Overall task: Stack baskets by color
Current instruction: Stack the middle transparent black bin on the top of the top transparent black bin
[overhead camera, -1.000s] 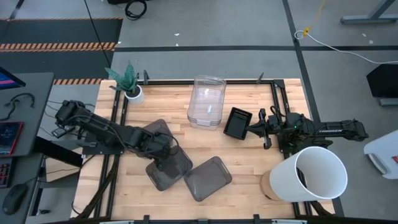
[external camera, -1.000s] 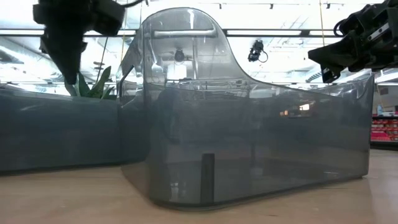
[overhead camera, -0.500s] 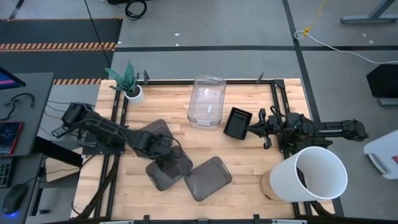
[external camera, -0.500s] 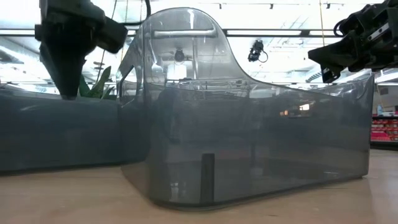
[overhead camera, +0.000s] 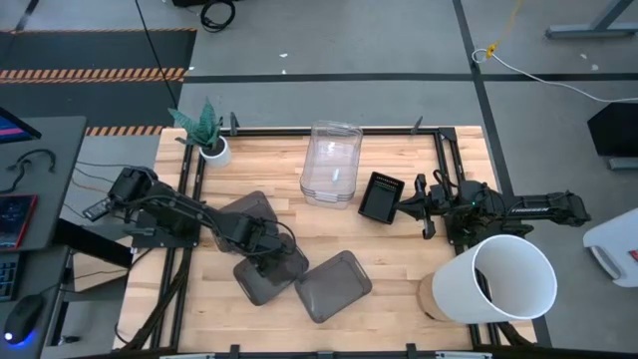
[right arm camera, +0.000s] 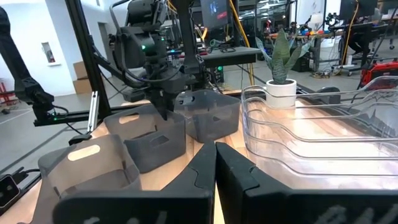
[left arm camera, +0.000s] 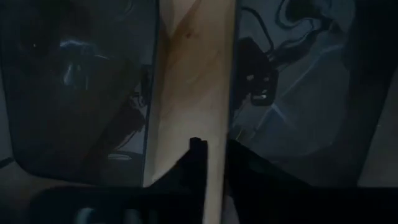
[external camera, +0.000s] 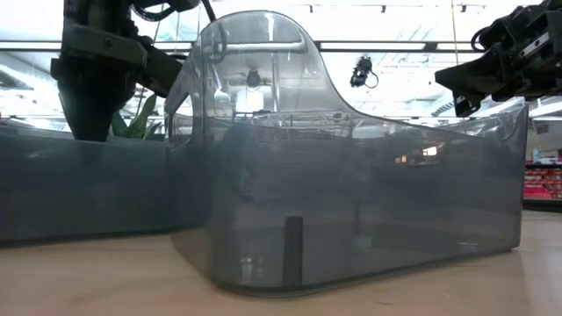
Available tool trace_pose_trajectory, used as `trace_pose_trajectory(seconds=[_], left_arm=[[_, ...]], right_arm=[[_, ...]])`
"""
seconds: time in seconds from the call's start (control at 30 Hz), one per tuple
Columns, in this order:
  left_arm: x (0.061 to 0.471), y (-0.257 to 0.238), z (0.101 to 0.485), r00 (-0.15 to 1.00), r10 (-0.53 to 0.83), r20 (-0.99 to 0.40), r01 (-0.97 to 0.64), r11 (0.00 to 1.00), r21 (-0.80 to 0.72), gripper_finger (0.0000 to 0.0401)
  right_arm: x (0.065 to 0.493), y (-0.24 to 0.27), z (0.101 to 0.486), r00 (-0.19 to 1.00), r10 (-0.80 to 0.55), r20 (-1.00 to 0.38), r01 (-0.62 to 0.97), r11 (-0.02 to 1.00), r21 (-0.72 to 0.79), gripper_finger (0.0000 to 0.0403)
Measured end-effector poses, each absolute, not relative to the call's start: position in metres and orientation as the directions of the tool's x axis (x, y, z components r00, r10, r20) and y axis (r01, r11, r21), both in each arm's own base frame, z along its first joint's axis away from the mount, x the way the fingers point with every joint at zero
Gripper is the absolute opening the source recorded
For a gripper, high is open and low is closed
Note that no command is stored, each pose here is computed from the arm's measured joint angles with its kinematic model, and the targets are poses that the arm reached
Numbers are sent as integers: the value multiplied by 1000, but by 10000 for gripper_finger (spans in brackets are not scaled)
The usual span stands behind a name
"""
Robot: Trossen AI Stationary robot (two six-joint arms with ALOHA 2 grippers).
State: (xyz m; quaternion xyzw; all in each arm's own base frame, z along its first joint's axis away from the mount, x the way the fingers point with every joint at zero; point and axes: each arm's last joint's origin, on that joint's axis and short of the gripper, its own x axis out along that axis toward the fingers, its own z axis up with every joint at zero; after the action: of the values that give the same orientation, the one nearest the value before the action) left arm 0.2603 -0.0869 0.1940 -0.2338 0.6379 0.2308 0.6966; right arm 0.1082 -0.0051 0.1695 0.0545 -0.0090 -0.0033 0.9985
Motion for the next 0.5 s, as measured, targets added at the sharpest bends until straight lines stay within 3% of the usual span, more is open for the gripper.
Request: trace_pose_trajectory(seconds=[0.1,0.3,0.5], left_arm=[[260,-87,194,80,22,-997,-620,784,-33,14],[258,-86,205,93,11,-996,-609,791,-48,8],[257,-84,247,69,38,-997,-571,821,-9,5]], right_arm=[[108,-5,170,1000,-7,18,5,994,109,12],[108,-5,170,1000,-7,18,5,994,109,12],[108,-5,170,1000,-7,18,5,994,109,12]])
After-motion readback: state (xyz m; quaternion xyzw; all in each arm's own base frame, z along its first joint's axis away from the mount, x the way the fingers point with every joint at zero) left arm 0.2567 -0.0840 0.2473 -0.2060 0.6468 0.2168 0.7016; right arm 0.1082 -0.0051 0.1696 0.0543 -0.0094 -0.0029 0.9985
